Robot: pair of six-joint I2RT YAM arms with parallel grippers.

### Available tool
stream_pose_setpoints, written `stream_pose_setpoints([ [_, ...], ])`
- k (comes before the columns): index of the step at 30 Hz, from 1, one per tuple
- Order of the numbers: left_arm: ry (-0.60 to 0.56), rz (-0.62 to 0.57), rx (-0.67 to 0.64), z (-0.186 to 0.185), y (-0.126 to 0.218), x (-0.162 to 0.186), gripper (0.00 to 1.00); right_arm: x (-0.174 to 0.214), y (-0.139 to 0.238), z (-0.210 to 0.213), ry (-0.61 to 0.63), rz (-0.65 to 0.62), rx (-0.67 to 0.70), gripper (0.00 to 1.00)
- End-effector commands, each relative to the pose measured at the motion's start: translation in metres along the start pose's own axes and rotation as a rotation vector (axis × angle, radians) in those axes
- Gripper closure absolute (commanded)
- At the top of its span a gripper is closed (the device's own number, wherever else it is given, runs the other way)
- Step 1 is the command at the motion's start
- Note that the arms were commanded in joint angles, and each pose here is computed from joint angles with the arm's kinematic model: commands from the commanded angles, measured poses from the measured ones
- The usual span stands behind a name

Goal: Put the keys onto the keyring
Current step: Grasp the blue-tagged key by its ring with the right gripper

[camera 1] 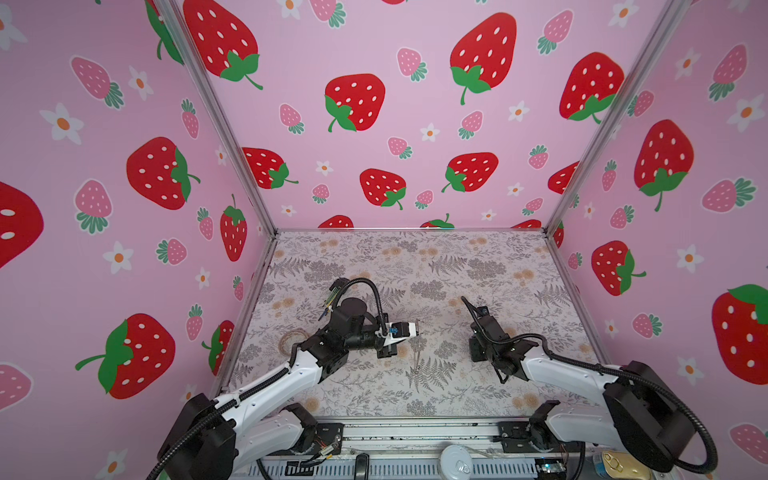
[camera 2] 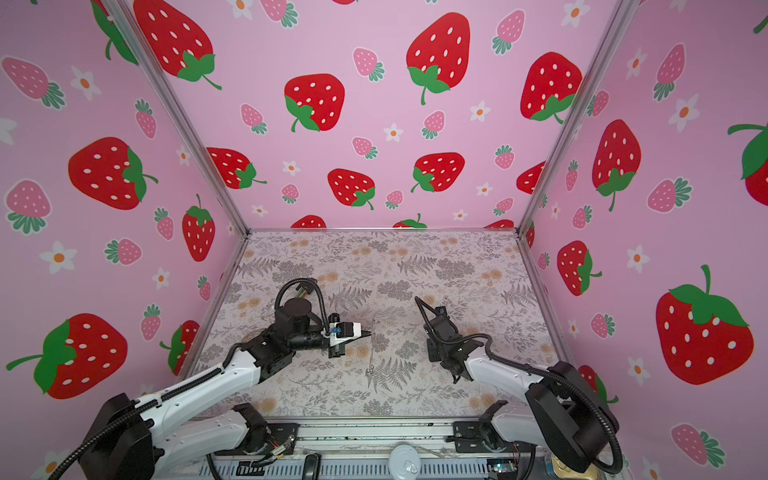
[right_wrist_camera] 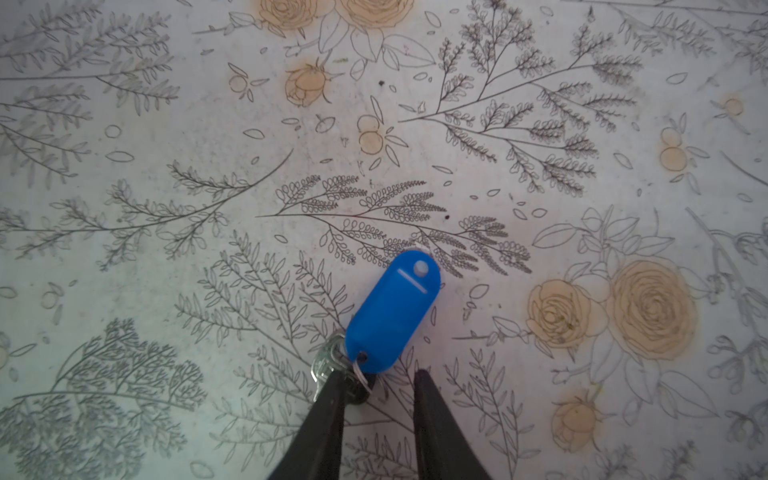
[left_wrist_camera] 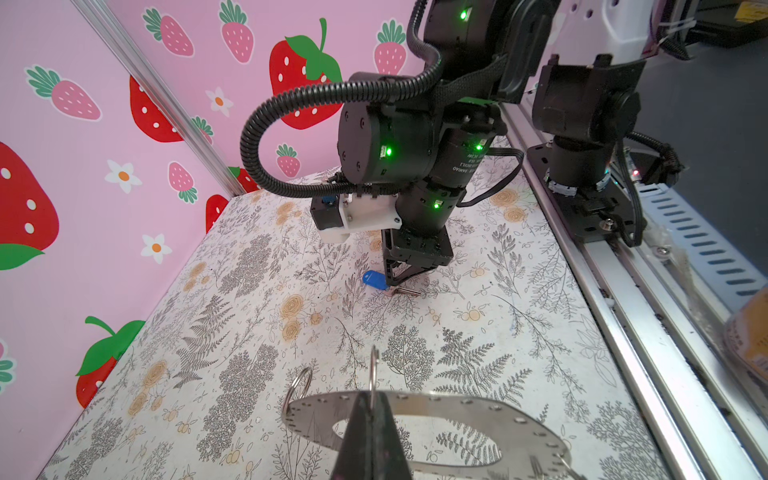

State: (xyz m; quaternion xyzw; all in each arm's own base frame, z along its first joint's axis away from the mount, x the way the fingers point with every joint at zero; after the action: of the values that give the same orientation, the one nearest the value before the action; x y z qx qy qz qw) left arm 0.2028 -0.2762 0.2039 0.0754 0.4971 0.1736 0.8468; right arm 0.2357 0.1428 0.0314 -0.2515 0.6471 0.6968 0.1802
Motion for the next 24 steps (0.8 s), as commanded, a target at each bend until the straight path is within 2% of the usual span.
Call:
stream_pose_setpoints([
  [1,-0.051,-0.054,-0.018,0.011,0.004,-0.019,1.0,-0.003,-0.002,0.001,-0.004,0.006,0.005,0.7],
  [13,-0.057,-0.055,-0.019,0.011,0.005,-0.021,1.0,-0.006,-0.003,0.033,0.007,0.064,-0.151,0.79],
  [17,-0.059,-0.052,-0.019,0.011,0.005,-0.02,1.0,-0.015,0.003,0.031,-0.018,0.034,-0.134,0.77],
  [20,-0.061,-0.052,-0.019,0.011,0.005,-0.021,1.0,-0.023,0.009,0.025,-0.023,-0.003,-0.11,0.69],
  [24,-0.065,-0.053,-0.018,0.011,0.005,-0.021,1.0,-0.02,0.007,0.022,0.003,0.013,-0.088,0.67],
])
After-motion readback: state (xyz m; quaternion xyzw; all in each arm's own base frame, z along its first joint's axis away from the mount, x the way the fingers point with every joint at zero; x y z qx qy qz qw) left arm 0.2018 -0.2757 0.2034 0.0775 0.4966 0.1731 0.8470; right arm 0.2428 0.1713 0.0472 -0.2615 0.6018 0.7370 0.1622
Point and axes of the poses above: each gripper's point midway between its finger pads, its own y axis back along the fingers, its own z axis along the line the jaws close on, x = y × z, the point moved 1 cm from there along y, back along the fingers, and after that the axes turned 8 degrees about -y, right-handed, at the moved point
